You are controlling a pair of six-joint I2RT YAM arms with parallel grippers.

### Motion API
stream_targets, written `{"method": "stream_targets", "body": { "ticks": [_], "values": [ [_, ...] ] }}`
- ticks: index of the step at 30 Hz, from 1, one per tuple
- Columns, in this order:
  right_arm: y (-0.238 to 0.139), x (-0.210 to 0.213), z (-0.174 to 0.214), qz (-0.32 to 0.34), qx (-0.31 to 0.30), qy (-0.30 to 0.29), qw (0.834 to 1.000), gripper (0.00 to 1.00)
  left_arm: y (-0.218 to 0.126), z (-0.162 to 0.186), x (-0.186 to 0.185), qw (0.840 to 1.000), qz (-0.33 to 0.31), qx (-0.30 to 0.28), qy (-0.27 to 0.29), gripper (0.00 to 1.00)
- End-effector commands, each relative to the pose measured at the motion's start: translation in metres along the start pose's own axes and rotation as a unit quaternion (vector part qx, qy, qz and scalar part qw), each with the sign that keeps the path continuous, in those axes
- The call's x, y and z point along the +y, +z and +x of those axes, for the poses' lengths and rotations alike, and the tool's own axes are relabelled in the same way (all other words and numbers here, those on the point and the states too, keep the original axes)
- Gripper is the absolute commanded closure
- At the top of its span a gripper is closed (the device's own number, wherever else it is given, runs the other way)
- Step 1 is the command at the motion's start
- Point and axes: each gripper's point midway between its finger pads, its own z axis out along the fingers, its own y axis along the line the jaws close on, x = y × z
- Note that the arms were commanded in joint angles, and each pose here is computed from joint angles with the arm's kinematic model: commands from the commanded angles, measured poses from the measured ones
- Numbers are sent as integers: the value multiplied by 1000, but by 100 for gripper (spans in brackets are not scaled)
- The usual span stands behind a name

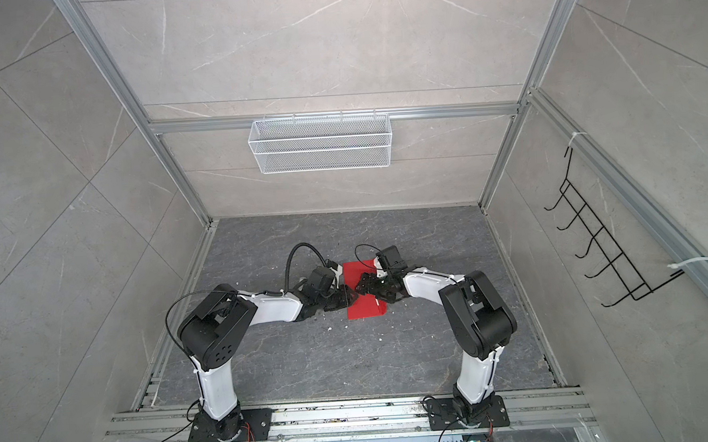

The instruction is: Place the letter into the envelope and seal it

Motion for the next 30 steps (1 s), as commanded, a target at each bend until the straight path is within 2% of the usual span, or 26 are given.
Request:
{"method": "stream_targets", "body": {
  "ticks": [1, 9, 15, 19, 23, 27, 28, 30],
  "values": [
    [11, -10, 19, 9, 30, 17, 999, 16, 7, 5, -2, 1000, 7, 9, -1, 73],
    [1, 0, 8, 3, 11, -1, 1000, 17, -7, -9, -12, 1000, 8, -13, 22, 71],
    [-51, 37, -25, -12, -54, -54, 997, 16, -50, -43, -31, 995, -5, -71, 76, 61],
    [-92, 46, -44, 18, -106, -93, 990, 12, -90, -63, -39, 984, -34, -115, 129, 57],
    [-118, 32, -60, 81, -137, -115, 980, 9, -131, -78, -43, 969, -65, -162, 176, 54],
    [-118, 12, -67, 121, -124, -114, 978, 8, -165, -85, -41, 955, -84, -199, 205, 50],
    [-115, 7, -68, 128, -116, -113, 979, 8, -172, -85, -39, 952, -90, -208, 208, 44],
    [-104, -1, -67, 136, -95, -111, 980, 8, -185, -86, -35, 946, -101, -223, 214, 37]
  ]
}}
